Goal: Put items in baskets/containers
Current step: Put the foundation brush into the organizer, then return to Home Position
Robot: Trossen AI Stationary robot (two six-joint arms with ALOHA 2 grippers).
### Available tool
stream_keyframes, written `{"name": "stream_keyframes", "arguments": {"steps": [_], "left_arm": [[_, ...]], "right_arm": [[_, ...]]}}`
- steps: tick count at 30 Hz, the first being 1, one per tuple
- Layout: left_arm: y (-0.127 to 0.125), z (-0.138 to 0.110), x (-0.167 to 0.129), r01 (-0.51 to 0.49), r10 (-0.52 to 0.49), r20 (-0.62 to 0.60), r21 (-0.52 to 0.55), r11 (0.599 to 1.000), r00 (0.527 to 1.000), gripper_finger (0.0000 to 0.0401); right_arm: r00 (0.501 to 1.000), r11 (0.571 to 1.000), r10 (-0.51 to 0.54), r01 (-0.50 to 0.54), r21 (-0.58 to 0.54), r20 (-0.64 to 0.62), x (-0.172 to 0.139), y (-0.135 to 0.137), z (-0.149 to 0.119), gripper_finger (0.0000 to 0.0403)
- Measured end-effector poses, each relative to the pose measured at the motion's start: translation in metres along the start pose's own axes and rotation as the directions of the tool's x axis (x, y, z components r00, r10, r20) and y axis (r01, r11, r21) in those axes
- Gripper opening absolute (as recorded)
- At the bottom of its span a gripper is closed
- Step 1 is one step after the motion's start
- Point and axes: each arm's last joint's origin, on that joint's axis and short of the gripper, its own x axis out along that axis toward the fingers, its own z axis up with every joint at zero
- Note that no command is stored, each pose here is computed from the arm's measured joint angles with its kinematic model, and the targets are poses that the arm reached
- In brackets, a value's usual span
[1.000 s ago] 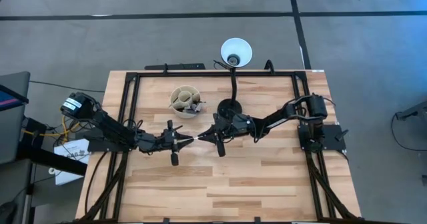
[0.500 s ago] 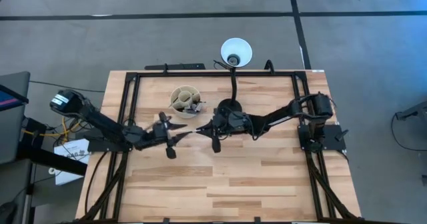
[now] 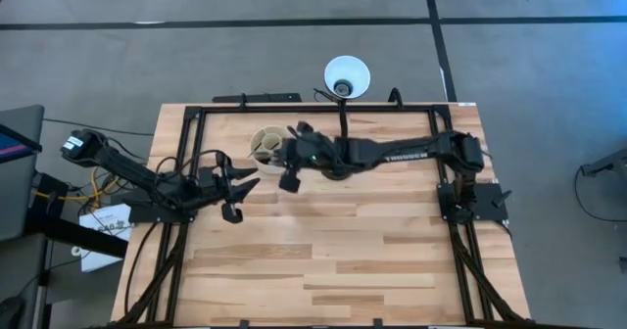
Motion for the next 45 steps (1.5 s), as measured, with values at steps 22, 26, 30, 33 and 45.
{"name": "stream_keyframes", "arguments": {"steps": [22, 26, 30, 33, 45], "left_arm": [[0.0, -0.001, 0.0, 0.005, -0.005, -0.002, 0.003, 1.0, 1.0, 0.0116], [0.0, -0.001, 0.0, 0.005, -0.005, -0.002, 0.003, 1.0, 1.0, 0.0115], [0.0, -0.001, 0.0, 0.005, -0.005, -0.002, 0.003, 1.0, 1.0, 0.0116], [0.0, -0.001, 0.0, 0.005, -0.005, -0.002, 0.003, 1.0, 1.0, 0.0115], [-0.001, -0.001, 0.0, 0.006, -0.006, -0.005, 0.005, 1.0, 1.0, 0.0115]], "right_arm": [[0.988, 1.0, 0.01, -0.008, 0.011, -0.154, 0.078, -0.055, -0.033, 0.0053], [0.987, 0.999, 0.03, -0.032, -0.013, -0.161, 0.078, -0.056, -0.034, 0.0069], [0.986, 0.999, 0.035, -0.038, -0.013, -0.161, 0.078, -0.057, -0.034, 0.0081], [0.988, 0.999, 0.033, -0.036, -0.013, -0.153, 0.078, -0.057, -0.033, 0.0092], [0.991, 0.998, 0.027, -0.033, -0.049, -0.13, 0.066, -0.053, -0.007, 0.0178]]}}
